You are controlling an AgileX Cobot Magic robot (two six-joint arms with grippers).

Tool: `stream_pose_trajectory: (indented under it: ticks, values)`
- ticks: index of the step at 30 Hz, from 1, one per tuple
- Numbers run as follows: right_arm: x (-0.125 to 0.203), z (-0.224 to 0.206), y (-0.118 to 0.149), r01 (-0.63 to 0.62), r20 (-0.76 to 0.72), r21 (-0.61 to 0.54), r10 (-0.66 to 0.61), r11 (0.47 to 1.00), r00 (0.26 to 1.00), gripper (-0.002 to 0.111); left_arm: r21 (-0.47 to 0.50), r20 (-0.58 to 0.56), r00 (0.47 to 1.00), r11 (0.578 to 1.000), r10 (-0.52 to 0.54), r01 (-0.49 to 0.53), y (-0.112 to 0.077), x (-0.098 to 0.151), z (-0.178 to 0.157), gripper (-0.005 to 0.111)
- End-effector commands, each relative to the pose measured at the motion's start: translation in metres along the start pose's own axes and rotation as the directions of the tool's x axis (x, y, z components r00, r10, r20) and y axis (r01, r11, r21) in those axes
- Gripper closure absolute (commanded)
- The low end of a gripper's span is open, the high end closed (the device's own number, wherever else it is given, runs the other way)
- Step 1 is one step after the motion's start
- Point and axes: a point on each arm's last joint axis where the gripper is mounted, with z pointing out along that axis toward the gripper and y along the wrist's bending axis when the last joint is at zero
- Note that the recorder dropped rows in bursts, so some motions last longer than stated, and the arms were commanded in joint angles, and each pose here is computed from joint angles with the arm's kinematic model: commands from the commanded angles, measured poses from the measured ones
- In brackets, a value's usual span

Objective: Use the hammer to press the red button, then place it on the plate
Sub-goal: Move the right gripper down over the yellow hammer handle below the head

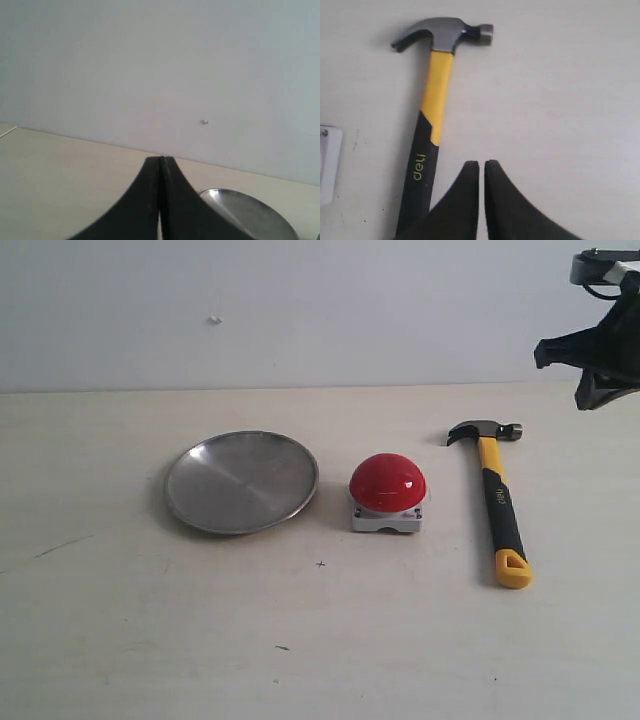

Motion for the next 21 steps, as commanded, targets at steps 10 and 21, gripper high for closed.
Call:
stream_pose_trajectory:
  ticks: [10,21]
  values:
    - [-0.023,0.071,0.034,-0.097,-0.135,-0.034,0.091,0.995,0.987,0.055,0.002,0.003,1.000,1.000,-0.002,0.002,0.000,0.000,0.000,0.107]
    - [-0.033,0.121,0.050,-0.081,-0.179,-0.021,0.076,0.997,0.981,0.055,0.002,0.003,1.000,1.000,-0.002,0.002,0.000,0.000,0.000,0.107]
